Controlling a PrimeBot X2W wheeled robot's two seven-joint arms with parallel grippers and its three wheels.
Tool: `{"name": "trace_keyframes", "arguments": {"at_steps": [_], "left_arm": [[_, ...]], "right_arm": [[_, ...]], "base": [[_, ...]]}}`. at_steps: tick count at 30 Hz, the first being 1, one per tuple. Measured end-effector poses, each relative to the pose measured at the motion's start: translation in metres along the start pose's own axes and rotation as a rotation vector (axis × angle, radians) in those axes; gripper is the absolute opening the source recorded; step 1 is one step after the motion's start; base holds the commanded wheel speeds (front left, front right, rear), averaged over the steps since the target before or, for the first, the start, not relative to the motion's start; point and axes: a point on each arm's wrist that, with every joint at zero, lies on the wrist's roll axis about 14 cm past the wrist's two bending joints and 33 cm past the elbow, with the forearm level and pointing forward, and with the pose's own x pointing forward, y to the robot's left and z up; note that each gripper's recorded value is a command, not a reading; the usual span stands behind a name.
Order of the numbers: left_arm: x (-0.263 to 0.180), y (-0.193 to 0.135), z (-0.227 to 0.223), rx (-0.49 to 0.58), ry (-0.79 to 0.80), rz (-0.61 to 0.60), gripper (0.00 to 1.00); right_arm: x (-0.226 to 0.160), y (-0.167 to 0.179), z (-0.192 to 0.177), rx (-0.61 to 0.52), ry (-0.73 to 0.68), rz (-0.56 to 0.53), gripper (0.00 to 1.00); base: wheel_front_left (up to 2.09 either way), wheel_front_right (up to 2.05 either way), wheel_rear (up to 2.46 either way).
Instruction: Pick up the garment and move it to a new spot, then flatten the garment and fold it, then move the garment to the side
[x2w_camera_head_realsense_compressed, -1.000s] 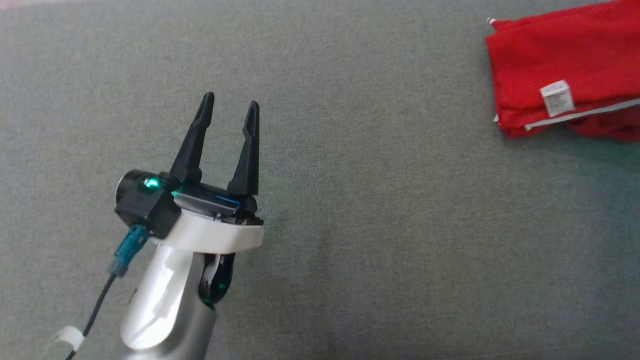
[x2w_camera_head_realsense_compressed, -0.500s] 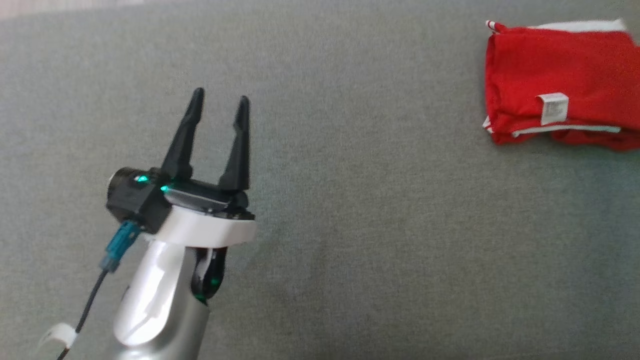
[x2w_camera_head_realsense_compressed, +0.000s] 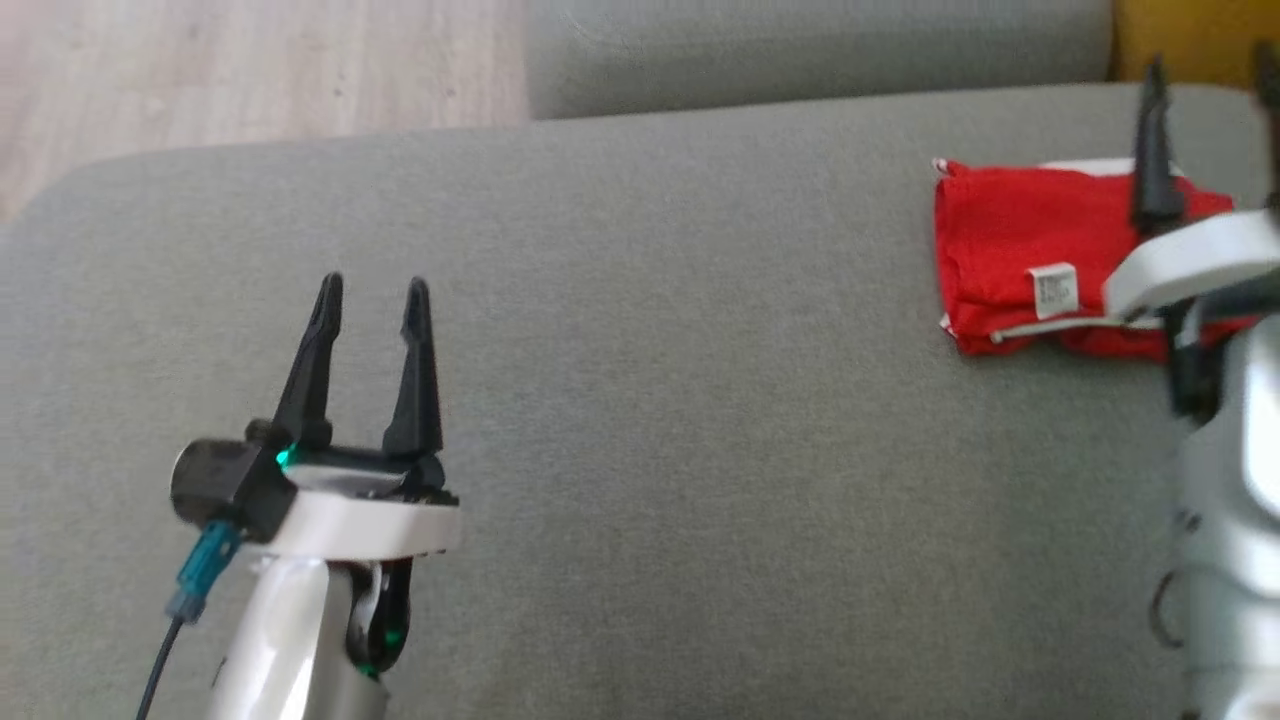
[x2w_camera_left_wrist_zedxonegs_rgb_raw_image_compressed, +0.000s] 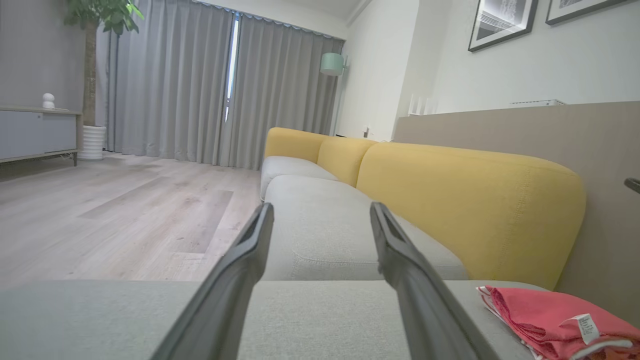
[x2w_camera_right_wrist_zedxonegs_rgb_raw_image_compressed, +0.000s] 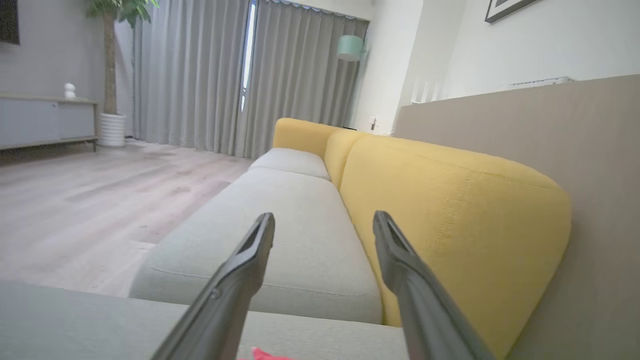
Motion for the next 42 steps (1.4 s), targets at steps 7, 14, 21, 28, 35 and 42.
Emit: {"name": "trace_keyframes", "arguments": {"at_steps": [7, 14, 21, 28, 35, 42], "left_arm": [[-0.030, 0.019, 0.004, 0.011, 0.005, 0.077, 1.00], [-0.056, 0.029, -0.004, 0.007, 0.038, 0.126, 1.00], [-0.080, 0.032, -0.020, -0.022, 0.091, 0.163, 1.00], [-0.084, 0.037, -0.023, -0.060, 0.095, 0.186, 1.00], [-0.083, 0.037, -0.023, -0.067, 0.093, 0.187, 1.00], [-0.083, 0.037, -0.020, -0.065, 0.083, 0.187, 1.00]], "right_arm": [[-0.024, 0.044, 0.001, 0.158, -0.012, 0.055, 1.00], [-0.062, 0.065, -0.030, 0.351, 0.032, 0.079, 1.00], [-0.111, 0.093, -0.079, 0.425, 0.167, 0.113, 1.00], [-0.119, 0.096, -0.080, 0.437, 0.169, 0.121, 1.00], [-0.114, 0.092, -0.068, 0.437, 0.124, 0.116, 1.00], [-0.114, 0.092, -0.065, 0.437, 0.114, 0.119, 1.00]], "base": [[0.00, 0.00, 0.00], [0.00, 0.00, 0.00], [0.00, 0.00, 0.00], [0.00, 0.00, 0.00], [0.00, 0.00, 0.00], [0.00, 0.00, 0.00]]}}
